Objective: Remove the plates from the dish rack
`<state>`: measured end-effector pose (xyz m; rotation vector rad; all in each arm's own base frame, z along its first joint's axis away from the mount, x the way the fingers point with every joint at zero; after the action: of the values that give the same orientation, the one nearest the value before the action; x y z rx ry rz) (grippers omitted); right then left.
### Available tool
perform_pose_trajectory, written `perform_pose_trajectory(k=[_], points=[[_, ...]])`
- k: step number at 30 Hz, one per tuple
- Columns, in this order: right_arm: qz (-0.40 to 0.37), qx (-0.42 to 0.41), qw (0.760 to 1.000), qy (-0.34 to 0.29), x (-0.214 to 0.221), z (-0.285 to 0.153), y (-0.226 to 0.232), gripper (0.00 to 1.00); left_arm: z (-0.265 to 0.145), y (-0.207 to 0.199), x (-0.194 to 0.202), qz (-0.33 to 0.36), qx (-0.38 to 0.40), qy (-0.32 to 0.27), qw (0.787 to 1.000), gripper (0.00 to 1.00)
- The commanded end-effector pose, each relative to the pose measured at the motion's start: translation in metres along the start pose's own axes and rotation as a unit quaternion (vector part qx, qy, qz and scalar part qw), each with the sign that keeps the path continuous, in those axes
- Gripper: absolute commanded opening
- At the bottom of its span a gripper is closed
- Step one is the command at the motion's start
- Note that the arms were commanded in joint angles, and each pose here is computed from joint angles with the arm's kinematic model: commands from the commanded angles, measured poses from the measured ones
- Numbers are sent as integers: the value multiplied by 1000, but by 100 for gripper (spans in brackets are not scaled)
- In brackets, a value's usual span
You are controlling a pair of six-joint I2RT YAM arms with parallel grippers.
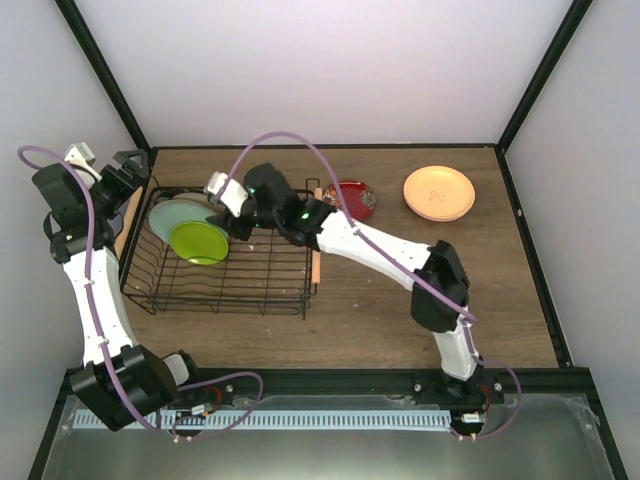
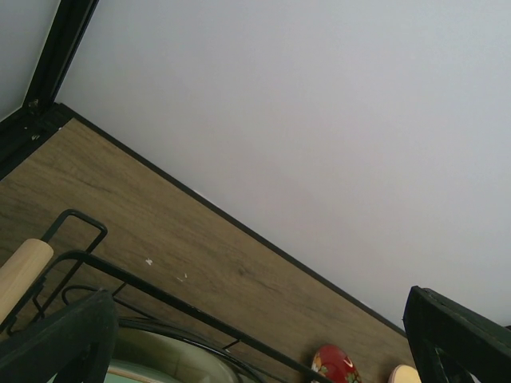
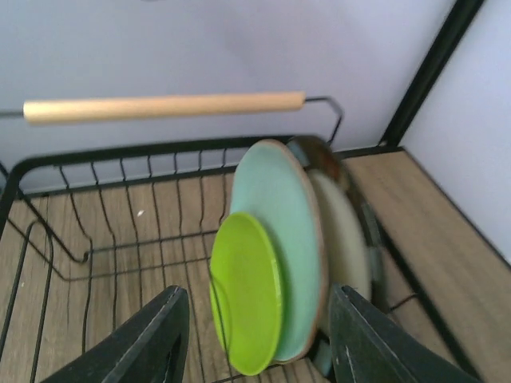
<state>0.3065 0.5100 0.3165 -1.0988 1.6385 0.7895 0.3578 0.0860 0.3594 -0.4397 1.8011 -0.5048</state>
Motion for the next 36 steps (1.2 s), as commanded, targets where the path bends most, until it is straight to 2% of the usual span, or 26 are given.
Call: perform_pose_trajectory(k=[1, 12, 24, 36], points=[[-45, -23, 999, -14, 4, 21, 15, 49, -3, -4, -7, 11, 3, -9, 1000, 100], [-43, -64, 997, 17, 46, 70, 35, 50, 2, -1, -5, 5, 6, -5, 1000, 100], [-31, -21, 999, 20, 66, 114, 18, 53, 6, -2, -2, 6, 16, 0, 1000, 100], [-29, 15, 999, 23, 77, 125, 7, 53, 9, 1, 1, 1, 17, 5, 1000, 100]])
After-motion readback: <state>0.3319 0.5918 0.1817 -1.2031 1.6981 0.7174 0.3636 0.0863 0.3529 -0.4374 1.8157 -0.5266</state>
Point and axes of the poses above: each gripper's point midway between its finger pads, its own z axis out along the fingers, its own y axis along the line the jaws close on, x = y × z, the point moved 1 cm from there along -z, back along the fingers, and after that the axes turned 9 degrees about z, right-handed, at the moved point
